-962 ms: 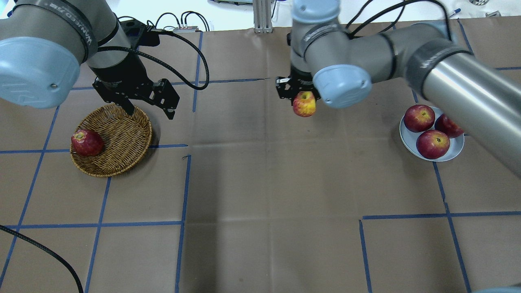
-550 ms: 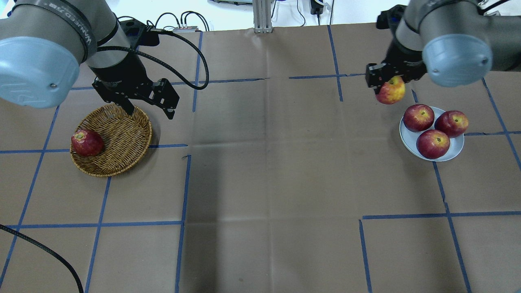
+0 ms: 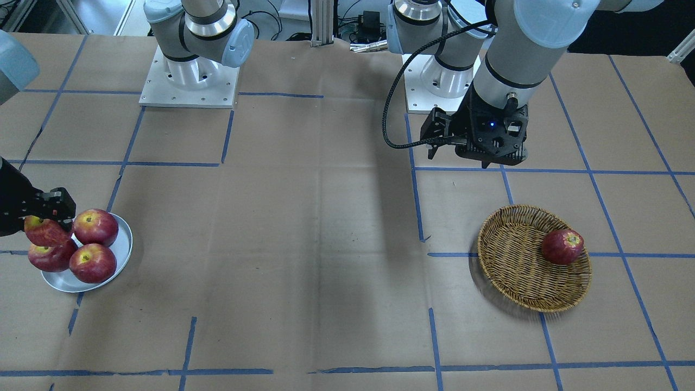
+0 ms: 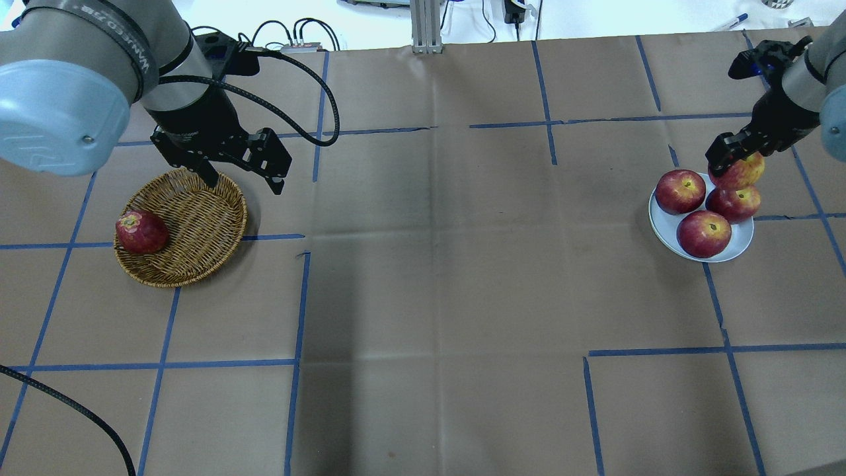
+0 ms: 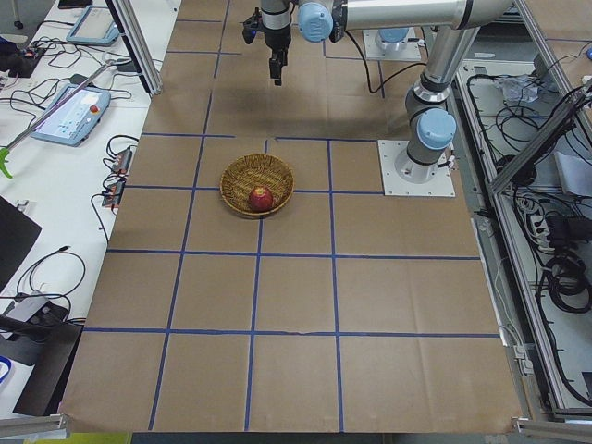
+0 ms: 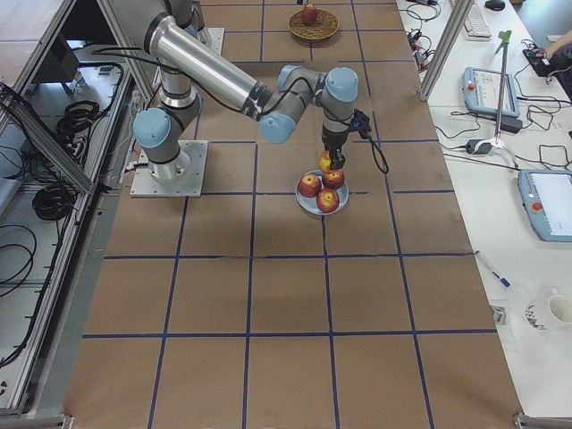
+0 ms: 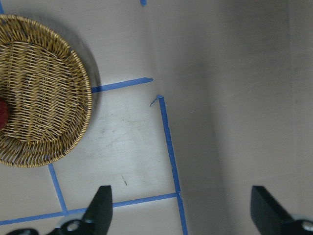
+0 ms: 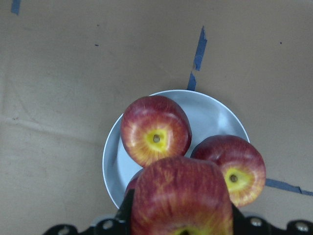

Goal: Transfer apple from basket to plate
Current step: 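Lift the apple with the right gripper and carry it over the white plate, then lower the apple onto the plate and open the right gripper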

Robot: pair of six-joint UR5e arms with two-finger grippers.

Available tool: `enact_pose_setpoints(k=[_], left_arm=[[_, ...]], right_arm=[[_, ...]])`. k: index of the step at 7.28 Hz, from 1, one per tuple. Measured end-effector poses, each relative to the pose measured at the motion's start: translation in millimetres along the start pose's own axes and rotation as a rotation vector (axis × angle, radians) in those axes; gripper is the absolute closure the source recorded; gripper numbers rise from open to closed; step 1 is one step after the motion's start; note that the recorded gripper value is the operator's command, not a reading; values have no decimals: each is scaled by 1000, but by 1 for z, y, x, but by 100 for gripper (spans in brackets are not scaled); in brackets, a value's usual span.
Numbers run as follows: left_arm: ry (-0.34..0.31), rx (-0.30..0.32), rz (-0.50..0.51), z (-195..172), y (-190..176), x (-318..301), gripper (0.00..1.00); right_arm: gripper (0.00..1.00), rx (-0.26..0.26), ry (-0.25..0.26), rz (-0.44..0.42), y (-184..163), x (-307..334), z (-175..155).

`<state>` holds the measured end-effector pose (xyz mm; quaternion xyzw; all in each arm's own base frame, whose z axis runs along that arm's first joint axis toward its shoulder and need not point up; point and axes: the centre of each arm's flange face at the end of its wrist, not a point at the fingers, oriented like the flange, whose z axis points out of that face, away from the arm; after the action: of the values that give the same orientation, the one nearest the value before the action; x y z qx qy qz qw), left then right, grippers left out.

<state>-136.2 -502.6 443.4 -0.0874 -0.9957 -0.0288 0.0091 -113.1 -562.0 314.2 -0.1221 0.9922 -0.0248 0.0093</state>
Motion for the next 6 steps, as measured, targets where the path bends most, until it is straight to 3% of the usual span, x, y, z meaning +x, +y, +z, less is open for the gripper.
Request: enact_pose_setpoints(k=[2,4,5,6], left_arm=[[0,0,1,0,0,0,1],[0,-1,2,0,0,0,1],[0,-2,4,1,0,0,1],[1,-3,8,1,0,0,1]], right_arm=[[69,8,-26,9,8,18,34],[65,6,-38,14,10,23,45],[41,8,-38,15,11,23,45],[1,10,-37,15,10,23,44]])
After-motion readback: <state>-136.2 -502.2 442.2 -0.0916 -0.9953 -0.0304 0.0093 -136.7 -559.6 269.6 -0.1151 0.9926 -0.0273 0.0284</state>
